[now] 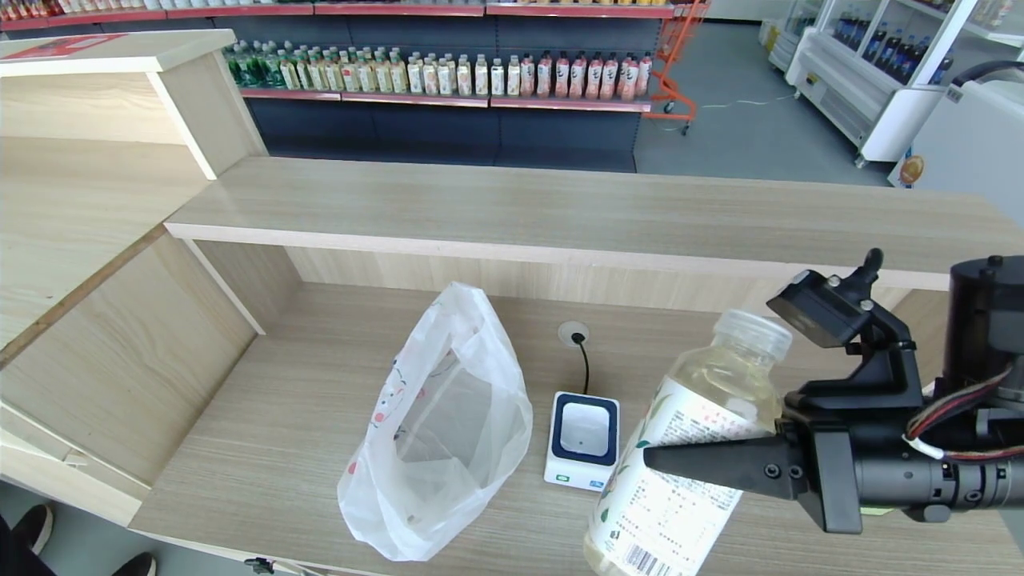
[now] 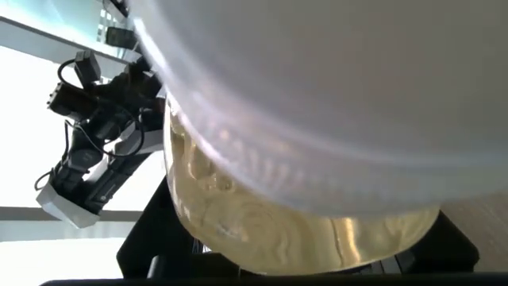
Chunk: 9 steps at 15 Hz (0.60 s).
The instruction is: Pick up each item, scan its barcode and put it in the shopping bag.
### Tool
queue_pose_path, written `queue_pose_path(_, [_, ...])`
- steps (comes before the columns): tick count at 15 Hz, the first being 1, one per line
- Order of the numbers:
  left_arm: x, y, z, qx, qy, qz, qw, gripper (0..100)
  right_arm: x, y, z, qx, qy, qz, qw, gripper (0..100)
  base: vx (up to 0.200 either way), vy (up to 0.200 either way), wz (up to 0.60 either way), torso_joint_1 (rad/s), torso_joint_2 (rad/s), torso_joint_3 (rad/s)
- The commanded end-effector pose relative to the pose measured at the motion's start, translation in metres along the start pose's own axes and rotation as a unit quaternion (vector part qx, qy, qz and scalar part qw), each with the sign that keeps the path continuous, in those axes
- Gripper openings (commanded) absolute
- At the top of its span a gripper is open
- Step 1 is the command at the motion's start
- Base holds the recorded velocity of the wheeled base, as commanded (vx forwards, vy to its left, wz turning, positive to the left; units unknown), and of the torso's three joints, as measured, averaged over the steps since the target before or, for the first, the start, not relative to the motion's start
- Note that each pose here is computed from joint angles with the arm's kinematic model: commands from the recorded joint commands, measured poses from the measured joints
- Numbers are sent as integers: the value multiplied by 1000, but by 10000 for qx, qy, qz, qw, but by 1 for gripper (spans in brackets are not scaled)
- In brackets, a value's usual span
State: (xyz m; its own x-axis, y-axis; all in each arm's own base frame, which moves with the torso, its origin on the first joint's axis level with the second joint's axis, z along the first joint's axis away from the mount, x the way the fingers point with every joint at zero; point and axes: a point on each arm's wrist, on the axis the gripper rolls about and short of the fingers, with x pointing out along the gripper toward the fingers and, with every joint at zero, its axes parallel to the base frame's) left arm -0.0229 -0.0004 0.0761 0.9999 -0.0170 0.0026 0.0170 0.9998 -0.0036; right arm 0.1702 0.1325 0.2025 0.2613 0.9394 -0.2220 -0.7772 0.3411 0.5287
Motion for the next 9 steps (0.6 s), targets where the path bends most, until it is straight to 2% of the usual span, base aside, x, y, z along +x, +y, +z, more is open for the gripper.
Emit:
queue_pose_path(1, [0,0,0,3,-3,1,10000,100,1,3,-1,-36,27,65,10000,0,0,0,0,0,0,0])
queue_pose_path(9, [0,0,0,-5,-3,1,10000,100,-2,8,-3,-92,-5,92,9999,0,0,0,0,0,0,0])
